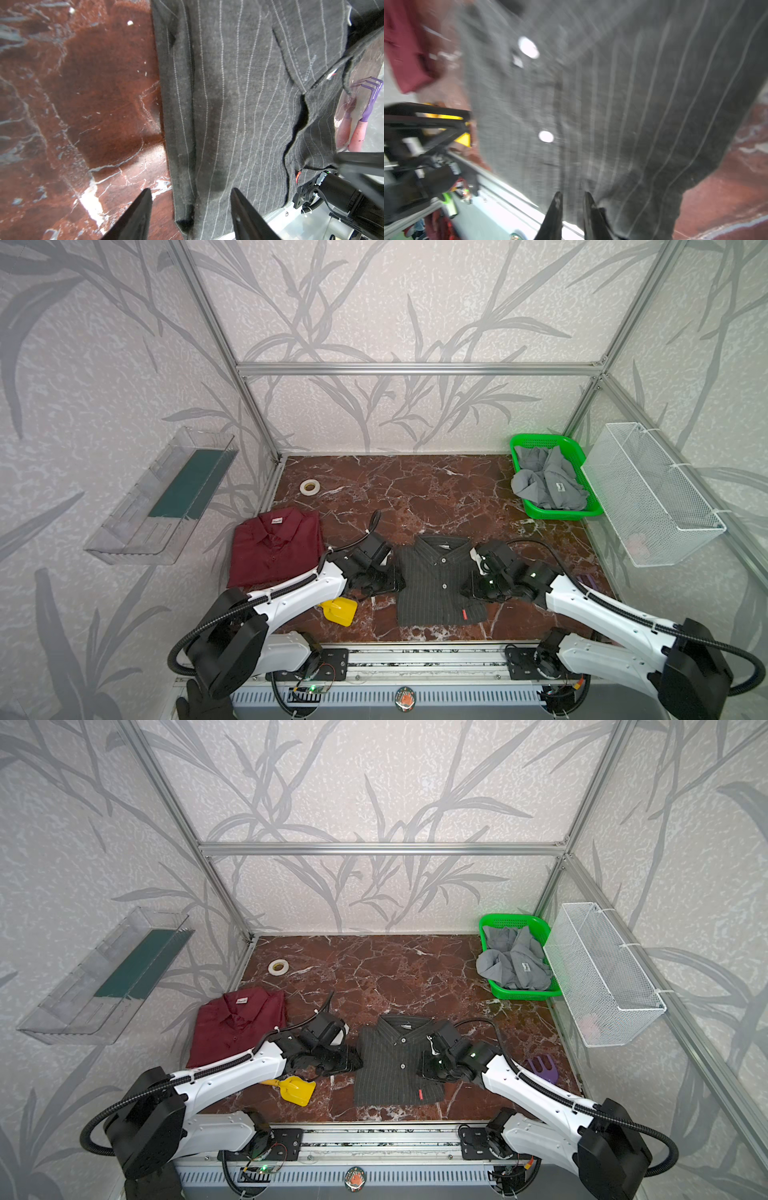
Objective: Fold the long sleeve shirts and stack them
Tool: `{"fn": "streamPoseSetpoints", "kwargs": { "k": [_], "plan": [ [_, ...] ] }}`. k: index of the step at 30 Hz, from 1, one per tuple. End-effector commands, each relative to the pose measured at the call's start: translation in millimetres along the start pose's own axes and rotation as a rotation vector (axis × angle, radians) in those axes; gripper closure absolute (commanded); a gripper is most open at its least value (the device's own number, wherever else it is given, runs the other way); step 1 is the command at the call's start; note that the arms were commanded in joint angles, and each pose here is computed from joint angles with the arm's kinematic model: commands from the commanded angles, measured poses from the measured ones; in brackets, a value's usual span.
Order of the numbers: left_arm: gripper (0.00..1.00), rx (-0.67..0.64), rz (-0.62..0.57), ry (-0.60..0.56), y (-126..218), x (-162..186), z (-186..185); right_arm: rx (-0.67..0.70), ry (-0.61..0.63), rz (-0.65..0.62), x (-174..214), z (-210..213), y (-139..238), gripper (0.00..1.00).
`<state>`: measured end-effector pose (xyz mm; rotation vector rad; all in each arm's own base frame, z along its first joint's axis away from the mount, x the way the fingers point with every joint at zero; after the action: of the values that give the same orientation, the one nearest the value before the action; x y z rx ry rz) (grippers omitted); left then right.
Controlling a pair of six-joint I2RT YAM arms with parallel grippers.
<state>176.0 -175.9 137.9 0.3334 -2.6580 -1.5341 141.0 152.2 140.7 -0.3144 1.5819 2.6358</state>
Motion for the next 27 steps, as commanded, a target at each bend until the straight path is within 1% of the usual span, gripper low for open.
{"fn": "streamPoseSetpoints", "kwargs": {
  "k": [1, 3, 5, 8, 10, 12, 14, 16, 18, 20, 23, 27],
  "plan": [
    [0.39, 0.006, -0.003, -0.001, 3.5, -3.1, -3.3, 0.075, -0.043, 0.017, 12.5, -18.6, -13.7, 0.82],
    [0.38, 0.016, -0.002, 0.001, 3.0, -3.8, -3.7, 0.071, -0.046, -0.004, 13.8, -24.8, -24.7, 0.82],
    [0.39, 0.023, -0.001, 0.0, 2.8, -4.8, -5.1, 0.066, -0.039, 0.012, 12.8, -25.4, -32.2, 0.81],
    [0.37, 0.048, 0.001, -0.005, 4.2, -6.1, -8.7, 0.017, 0.026, 0.06, 2.5, -8.8, -28.7, 0.74],
    [0.36, 0.074, -0.003, -0.01, 5.6, -6.4, -11.1, -0.006, 0.068, 0.034, -3.6, 1.8, -14.4, 0.63],
    [0.33, 0.103, -0.001, -0.016, 6.5, -6.3, -14.1, 0.01, 0.087, -0.037, -7.8, 5.7, 5.7, 0.5],
    [0.32, 0.124, -0.003, -0.02, 6.9, -5.6, -15.1, 0.031, 0.116, -0.1, -10.8, 7.9, 25.9, 0.43],
    [0.3, 0.15, -0.011, -0.021, 6.1, -4.6, -14.3, 0.081, 0.122, -0.131, -13.3, 4.3, 41.1, 0.39],
    [0.27, 0.162, -0.012, -0.014, 1.5, -3.8, -11.1, 0.124, 0.118, -0.139, -18.1, -4.2, 51.0, 0.37],
    [0.26, 0.155, -0.007, -0.01, -4.5, -3.6, -8.0, 0.146, 0.105, -0.128, -22.6, -14.3, 52.8, 0.37],
    [0.25, 0.146, 0.021, -0.006, -13.4, -3.8, -6.6, 0.15, 0.085, -0.115, -29.0, -25.7, 48.5, 0.37],
    [0.24, 0.149, 0.018, 0.002, -20.5, -5.5, -5.4, 0.154, 0.08, -0.096, -33.7, -34.4, 35.0, 0.36]
  ]
}}
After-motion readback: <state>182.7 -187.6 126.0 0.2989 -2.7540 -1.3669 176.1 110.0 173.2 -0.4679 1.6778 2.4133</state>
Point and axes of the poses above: each gripper's point midway between its finger pads, its own y axis back along the fingers, its own z axis along the line the jaws close on, x = y × z, the point moved 9 cm from there along y, back along the fingers, and after that the axes turned 10 degrees about y, right-handed, at the moved point
